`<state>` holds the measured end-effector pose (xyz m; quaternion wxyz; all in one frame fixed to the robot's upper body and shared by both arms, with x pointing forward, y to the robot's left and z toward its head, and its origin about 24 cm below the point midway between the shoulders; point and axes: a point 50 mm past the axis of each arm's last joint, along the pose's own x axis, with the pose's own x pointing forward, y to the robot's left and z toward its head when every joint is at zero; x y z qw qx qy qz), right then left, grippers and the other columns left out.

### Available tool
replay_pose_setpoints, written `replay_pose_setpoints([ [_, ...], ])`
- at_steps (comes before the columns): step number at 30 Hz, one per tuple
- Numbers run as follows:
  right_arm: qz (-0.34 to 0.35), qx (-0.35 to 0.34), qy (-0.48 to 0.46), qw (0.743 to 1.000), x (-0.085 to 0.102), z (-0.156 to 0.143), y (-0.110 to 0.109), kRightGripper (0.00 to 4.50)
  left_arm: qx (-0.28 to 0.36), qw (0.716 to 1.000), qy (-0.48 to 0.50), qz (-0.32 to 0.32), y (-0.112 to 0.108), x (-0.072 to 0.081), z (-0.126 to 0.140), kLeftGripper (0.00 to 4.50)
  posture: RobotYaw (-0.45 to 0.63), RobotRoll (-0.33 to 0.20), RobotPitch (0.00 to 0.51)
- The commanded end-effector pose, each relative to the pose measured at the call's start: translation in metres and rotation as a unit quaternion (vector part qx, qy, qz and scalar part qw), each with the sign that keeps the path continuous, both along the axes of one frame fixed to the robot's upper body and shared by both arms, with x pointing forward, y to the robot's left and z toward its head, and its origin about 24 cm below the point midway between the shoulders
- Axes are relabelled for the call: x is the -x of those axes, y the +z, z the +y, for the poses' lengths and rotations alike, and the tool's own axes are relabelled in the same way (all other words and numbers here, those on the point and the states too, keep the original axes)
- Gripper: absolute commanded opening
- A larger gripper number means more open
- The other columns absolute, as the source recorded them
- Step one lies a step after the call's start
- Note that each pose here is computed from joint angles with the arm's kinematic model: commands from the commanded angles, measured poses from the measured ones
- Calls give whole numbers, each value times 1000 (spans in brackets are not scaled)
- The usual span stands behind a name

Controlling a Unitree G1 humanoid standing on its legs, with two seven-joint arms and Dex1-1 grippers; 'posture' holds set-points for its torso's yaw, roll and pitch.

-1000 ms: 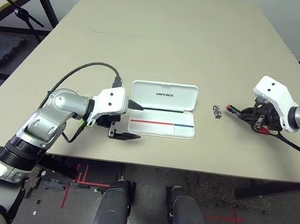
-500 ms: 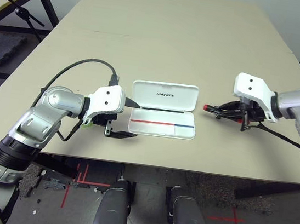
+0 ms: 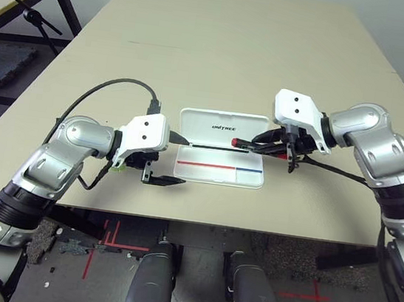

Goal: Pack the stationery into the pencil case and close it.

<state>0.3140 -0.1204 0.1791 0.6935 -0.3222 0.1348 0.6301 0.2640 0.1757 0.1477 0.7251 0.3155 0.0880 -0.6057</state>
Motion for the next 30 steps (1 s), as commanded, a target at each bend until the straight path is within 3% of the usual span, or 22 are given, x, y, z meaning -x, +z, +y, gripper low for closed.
replay_pose_setpoints([
  [1,-9,2,-2,1000,-4,4,-1,479,-1,1000,0,-2,-1,1,-1,4500,-13,0,85],
  [12,-53,-27,46,997,-5,39,-13,479,-4,1000,1,0,1,1,0,4500,-1,0,69],
  [30,-72,-2,55,996,-14,49,-39,479,-12,1000,3,-3,-5,-1,7,4500,-4,0,60],
])
